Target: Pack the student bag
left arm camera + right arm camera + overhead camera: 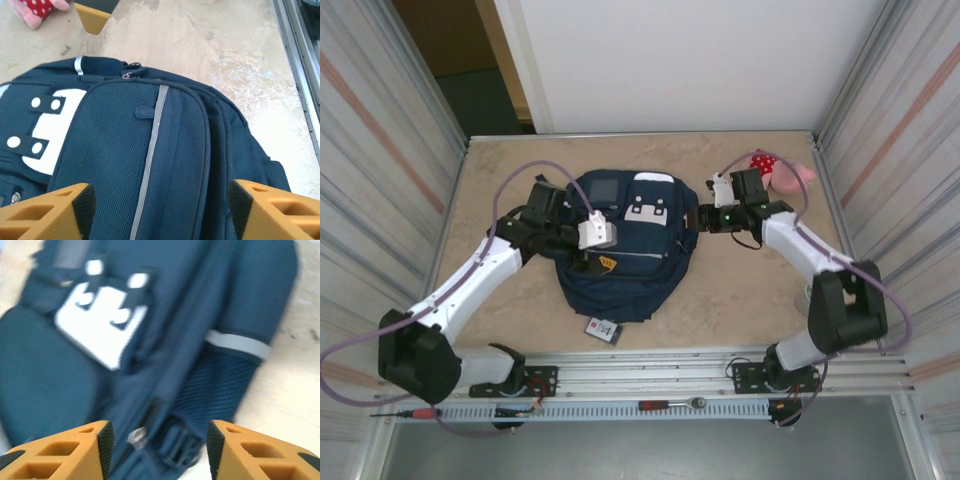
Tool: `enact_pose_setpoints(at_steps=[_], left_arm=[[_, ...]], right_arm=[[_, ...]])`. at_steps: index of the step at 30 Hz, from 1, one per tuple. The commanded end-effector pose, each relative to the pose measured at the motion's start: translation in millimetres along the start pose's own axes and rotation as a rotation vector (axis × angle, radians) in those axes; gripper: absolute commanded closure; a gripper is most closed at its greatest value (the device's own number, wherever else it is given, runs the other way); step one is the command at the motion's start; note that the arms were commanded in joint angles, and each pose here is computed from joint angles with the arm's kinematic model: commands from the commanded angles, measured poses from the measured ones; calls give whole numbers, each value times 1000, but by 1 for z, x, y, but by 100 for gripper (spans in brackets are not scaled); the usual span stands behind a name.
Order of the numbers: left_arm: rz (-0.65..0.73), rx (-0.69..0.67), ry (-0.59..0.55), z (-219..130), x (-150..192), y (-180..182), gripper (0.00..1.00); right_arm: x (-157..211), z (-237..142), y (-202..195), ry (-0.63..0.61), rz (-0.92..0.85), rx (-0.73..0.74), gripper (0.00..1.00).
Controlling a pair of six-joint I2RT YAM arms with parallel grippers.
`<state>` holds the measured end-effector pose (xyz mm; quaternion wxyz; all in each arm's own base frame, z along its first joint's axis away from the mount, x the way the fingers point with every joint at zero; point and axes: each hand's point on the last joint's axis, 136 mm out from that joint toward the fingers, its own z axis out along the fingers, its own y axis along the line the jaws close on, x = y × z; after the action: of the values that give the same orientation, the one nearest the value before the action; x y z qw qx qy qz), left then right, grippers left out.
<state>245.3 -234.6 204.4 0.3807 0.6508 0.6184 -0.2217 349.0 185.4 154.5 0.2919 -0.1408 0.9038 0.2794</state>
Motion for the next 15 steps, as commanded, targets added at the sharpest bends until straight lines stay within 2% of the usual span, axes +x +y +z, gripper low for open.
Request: enact_pose_setpoints(at_steps=[1,3,6,10,15], left_arm=[[76,22,91,-1,15,-17,24],[134,11,184,5,34,-18,21],[149,-25,265,9,54,-8,19],[124,-67,272,12,65,8,19],[119,-52,308,20,79,14,20]], right_arm=[[12,-11,35,-42,-360,-51,47],[26,-15,44,-39,-467,-69,43],[44,-18,49,-3,-582,-94,41],[65,-17,49,78,-748,-103,42],[75,-14,54,82,-882,-167,46]])
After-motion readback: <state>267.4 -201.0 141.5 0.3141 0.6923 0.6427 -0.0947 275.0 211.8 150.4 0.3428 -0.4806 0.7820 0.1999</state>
